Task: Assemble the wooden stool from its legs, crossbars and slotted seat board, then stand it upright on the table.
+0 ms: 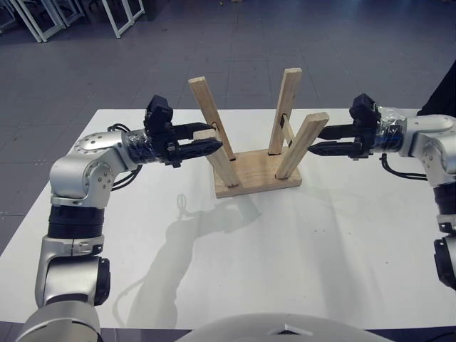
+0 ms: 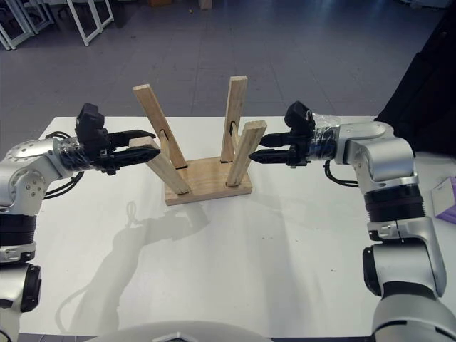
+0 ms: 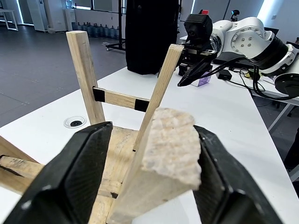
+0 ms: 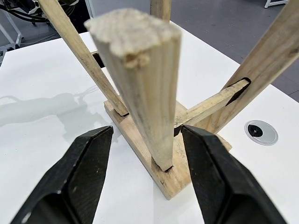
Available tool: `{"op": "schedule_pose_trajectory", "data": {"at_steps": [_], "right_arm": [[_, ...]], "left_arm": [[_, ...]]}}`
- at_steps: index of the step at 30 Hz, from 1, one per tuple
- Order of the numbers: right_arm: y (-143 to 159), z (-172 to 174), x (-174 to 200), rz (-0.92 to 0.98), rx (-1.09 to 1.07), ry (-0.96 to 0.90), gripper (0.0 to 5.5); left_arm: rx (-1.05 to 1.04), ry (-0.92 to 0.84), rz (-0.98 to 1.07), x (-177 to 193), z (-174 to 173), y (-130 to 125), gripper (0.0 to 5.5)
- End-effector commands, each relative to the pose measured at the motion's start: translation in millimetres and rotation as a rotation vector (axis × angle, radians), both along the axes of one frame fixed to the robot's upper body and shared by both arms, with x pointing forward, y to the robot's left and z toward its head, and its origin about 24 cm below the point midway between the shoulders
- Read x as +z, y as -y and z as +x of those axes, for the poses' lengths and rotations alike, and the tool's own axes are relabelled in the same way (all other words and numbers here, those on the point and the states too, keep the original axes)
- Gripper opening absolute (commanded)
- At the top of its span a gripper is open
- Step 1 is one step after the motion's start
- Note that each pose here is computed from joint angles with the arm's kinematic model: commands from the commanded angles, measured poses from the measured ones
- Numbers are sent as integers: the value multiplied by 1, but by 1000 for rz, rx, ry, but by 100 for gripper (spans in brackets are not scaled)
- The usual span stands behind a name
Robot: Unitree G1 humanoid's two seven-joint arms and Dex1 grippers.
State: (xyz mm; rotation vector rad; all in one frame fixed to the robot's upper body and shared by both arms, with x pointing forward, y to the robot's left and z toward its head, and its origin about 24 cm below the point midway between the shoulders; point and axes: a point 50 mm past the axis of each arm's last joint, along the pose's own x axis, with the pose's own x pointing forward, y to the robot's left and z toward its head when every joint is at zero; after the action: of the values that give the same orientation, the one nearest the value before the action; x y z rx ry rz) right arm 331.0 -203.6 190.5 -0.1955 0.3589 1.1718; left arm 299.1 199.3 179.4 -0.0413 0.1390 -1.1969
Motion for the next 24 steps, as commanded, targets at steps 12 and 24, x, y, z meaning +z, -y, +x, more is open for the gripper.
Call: {"op": "schedule_pose_trajectory", "data": {"at_steps": [12, 24], "right_arm": [[-42, -19, -8, 60, 234, -135, 163], [-41, -60, 7, 397, 242, -785, 246]], "left_arm": [[-181, -113, 43, 0, -17, -12, 154], [-192, -422, -81, 20, -39, -35, 201]]}}
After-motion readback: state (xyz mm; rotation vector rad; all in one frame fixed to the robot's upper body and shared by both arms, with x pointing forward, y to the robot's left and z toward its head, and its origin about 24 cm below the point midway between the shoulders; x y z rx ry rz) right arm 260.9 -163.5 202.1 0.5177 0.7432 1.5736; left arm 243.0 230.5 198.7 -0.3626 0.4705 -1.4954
